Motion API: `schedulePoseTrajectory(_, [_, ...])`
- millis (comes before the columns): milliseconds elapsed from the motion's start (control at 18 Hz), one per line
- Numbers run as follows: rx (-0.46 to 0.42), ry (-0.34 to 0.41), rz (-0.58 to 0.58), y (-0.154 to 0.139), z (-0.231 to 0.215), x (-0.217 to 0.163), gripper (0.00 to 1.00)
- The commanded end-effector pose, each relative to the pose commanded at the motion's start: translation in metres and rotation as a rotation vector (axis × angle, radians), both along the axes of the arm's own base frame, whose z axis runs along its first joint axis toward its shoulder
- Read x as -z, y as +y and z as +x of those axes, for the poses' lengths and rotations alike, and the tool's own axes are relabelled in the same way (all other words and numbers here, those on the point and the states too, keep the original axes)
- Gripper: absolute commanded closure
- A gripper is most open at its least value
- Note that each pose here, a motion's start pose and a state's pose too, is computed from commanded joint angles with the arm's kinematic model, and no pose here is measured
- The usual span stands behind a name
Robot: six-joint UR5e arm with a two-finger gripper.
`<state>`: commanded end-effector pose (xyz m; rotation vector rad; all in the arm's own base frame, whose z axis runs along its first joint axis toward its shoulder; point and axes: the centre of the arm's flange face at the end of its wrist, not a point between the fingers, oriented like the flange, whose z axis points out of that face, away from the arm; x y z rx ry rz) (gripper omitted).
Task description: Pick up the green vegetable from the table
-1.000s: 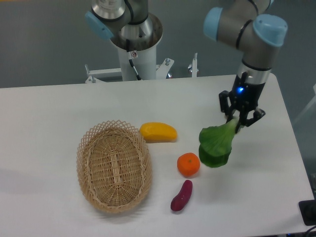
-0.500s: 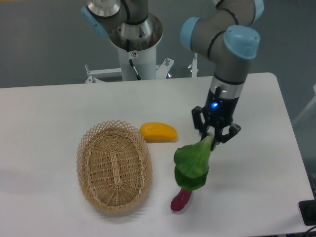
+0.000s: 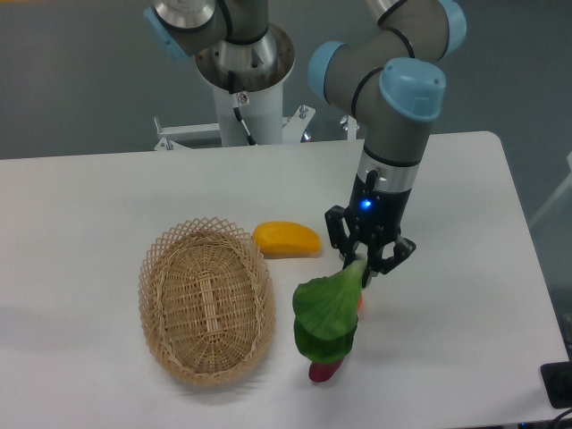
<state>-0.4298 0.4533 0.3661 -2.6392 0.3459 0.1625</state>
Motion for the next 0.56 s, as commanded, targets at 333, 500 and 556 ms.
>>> schedulePoseTrajectory(333, [-0.001, 0.003, 0.002, 0.0008, -0.0013, -0.0002, 0.67])
schedulePoseTrajectory(500, [-0.003, 0.004, 0.003, 0.0007, -0.0012, -0.0017, 0.67])
schedulePoseTrajectory(556, [-0.004, 0.003, 0.003, 0.0006, -0.0010, -0.0011, 0.67])
